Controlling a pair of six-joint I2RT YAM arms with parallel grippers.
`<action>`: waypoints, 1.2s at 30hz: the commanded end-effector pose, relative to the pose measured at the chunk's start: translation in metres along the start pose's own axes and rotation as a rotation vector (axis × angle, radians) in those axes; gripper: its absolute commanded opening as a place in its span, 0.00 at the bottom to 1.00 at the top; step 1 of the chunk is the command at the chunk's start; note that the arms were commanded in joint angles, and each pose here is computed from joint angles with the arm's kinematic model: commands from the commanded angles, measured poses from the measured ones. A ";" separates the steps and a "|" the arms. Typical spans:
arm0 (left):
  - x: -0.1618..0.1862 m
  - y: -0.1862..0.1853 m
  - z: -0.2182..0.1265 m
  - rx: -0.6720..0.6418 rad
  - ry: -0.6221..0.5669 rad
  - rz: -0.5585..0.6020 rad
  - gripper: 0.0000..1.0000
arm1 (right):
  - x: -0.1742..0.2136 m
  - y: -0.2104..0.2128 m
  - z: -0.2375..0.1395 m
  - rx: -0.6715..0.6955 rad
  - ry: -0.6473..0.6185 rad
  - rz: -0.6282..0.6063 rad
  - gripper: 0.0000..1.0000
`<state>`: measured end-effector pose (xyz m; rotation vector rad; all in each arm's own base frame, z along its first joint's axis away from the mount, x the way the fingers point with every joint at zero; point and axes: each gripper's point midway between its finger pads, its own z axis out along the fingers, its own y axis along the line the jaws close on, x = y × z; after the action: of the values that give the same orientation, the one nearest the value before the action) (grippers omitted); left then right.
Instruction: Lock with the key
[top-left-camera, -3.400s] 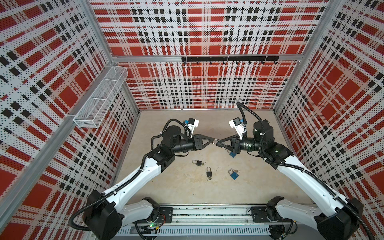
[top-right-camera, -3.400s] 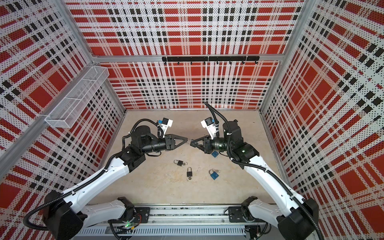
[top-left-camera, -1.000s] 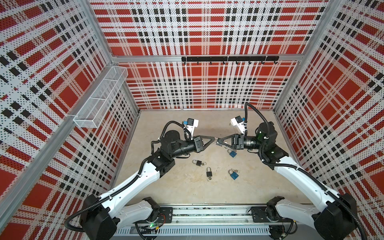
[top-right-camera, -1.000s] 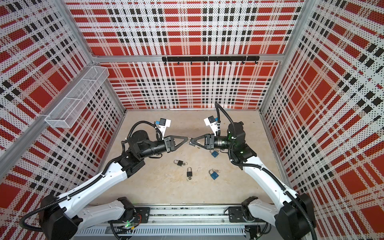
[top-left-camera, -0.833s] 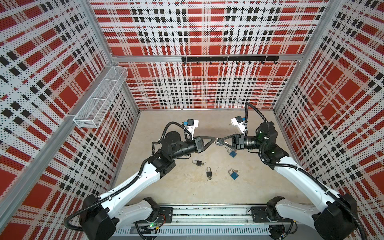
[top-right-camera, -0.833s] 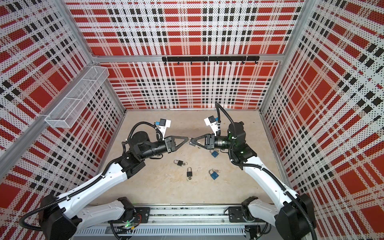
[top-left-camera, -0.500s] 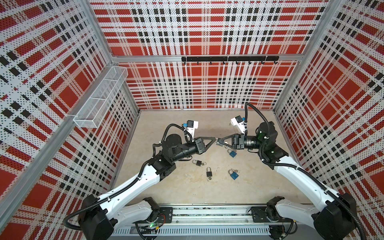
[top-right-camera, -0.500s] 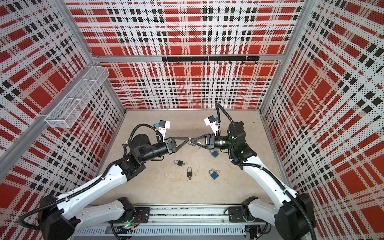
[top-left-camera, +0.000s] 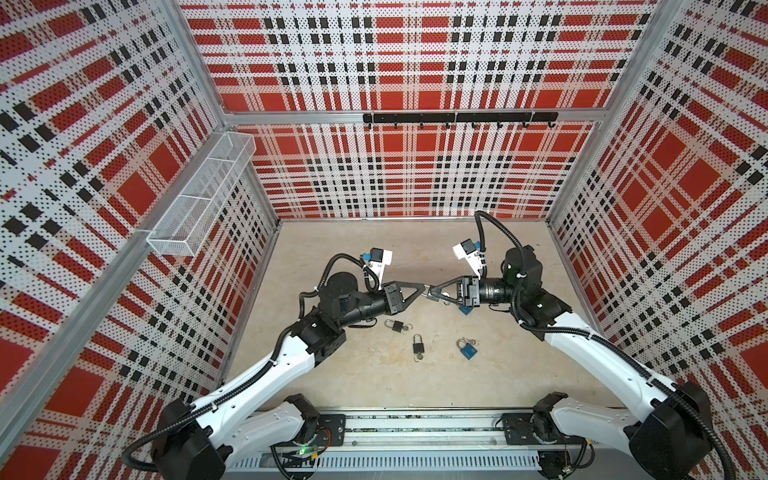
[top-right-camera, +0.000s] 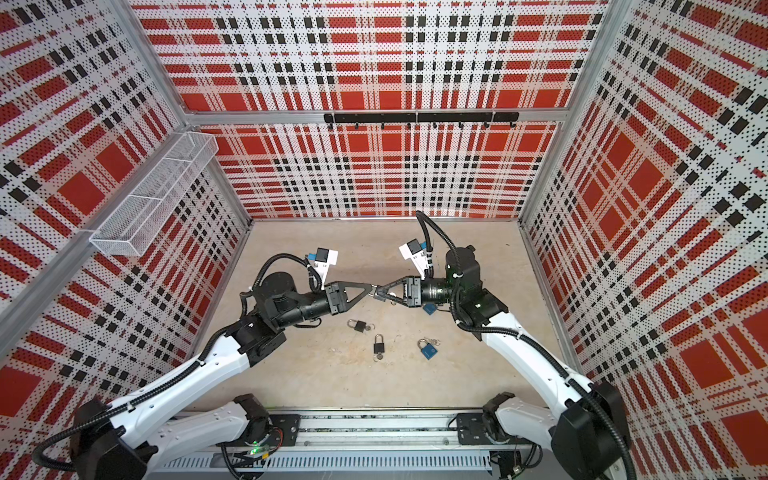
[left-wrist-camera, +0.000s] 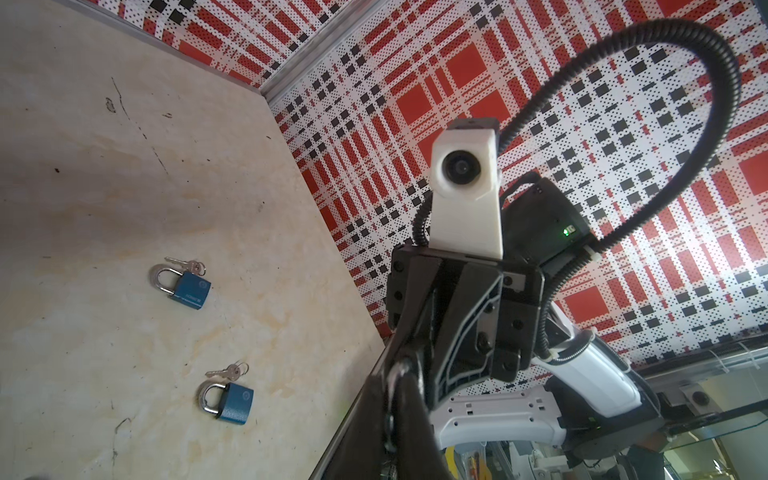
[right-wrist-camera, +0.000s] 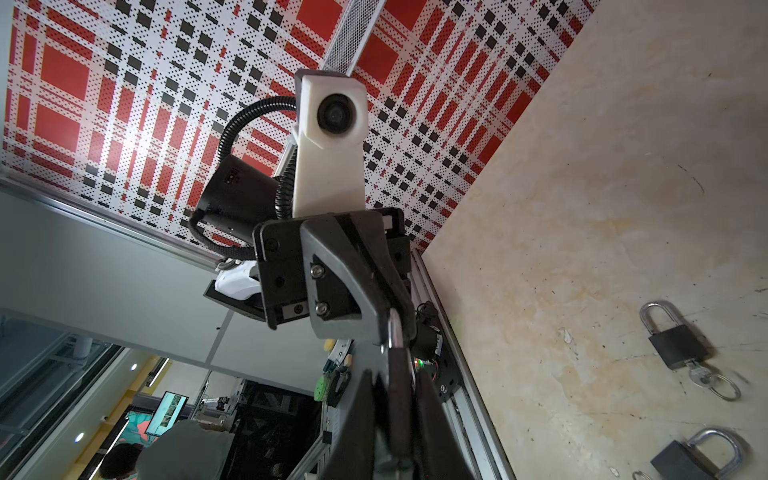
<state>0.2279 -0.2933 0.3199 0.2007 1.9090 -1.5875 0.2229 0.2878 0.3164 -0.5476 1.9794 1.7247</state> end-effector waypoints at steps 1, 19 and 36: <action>0.004 -0.021 -0.005 0.066 0.039 -0.018 0.11 | -0.012 0.014 -0.001 0.012 -0.052 -0.122 0.00; -0.001 -0.032 -0.002 0.126 0.063 -0.019 0.00 | -0.007 0.015 0.006 0.035 -0.053 -0.130 0.00; -0.047 -0.020 -0.013 0.093 -0.076 0.013 0.00 | -0.015 0.009 -0.015 0.041 -0.146 -0.147 0.46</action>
<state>0.2490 -0.2731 0.3295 0.1468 1.8844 -1.6265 0.2284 0.2773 0.3242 -0.5156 1.8987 1.5679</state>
